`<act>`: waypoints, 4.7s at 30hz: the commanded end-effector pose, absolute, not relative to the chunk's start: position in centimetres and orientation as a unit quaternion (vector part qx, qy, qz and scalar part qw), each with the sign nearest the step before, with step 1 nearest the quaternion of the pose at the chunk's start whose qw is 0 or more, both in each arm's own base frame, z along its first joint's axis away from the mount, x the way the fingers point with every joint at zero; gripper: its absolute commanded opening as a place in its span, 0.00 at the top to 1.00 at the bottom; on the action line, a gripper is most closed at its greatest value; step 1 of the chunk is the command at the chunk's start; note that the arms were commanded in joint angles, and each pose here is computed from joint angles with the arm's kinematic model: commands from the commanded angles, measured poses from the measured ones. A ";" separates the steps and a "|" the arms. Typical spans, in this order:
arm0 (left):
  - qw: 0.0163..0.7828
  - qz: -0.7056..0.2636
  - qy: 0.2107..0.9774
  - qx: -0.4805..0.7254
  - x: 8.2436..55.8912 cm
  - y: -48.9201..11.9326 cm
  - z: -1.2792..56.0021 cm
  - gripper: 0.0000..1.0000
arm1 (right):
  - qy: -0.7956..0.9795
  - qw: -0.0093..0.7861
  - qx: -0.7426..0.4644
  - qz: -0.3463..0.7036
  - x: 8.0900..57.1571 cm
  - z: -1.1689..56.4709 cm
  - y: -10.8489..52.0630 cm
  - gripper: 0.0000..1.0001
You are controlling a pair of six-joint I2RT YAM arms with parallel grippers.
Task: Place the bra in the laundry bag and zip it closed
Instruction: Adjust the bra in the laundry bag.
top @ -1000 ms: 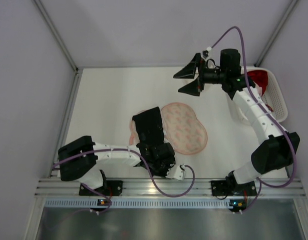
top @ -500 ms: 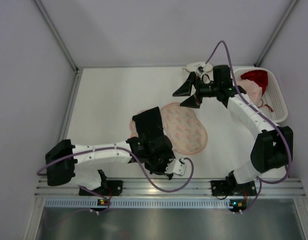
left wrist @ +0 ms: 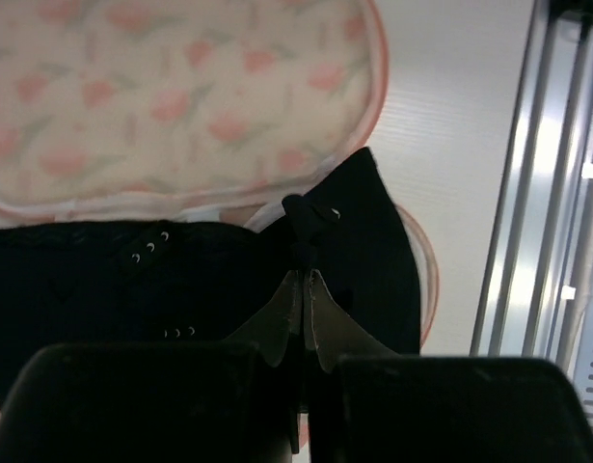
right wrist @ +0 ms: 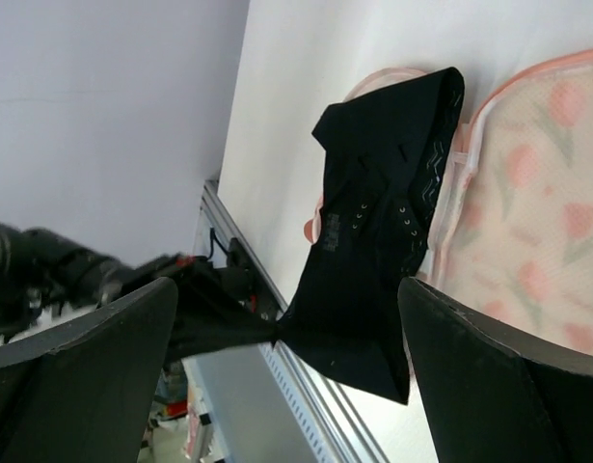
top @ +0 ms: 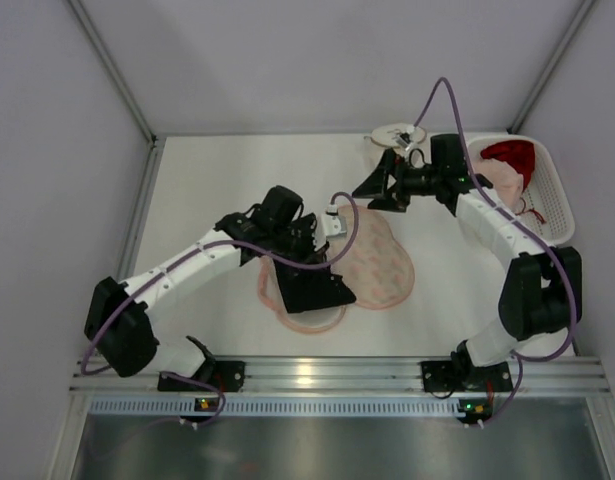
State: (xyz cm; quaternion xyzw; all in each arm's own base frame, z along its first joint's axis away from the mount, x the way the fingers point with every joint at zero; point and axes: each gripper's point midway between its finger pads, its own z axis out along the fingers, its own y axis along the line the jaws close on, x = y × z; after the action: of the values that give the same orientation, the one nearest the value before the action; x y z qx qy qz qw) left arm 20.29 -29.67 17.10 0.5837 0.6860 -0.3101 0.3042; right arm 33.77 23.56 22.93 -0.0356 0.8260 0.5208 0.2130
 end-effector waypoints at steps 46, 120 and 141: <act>0.229 -0.207 0.786 0.535 32.8 -25.7 6.0 0.75 | 0.899 0.167 -0.216 0.343 32.7 9.3 20.8 0.39; 0.170 -0.277 0.775 0.542 26.4 -26.4 7.5 1.00 | 0.890 0.148 -0.221 0.369 33.4 7.3 22.0 0.47; 0.214 -0.304 0.782 0.500 24.5 -25.0 12.4 0.69 | 0.861 0.173 -0.229 0.420 32.7 11.6 25.5 0.48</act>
State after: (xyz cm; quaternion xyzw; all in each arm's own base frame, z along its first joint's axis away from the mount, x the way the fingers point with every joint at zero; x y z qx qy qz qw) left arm 24.98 -25.26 9.59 0.5120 0.7896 -0.2834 0.1848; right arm 30.23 27.30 8.11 -0.2303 0.8668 0.4297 0.1052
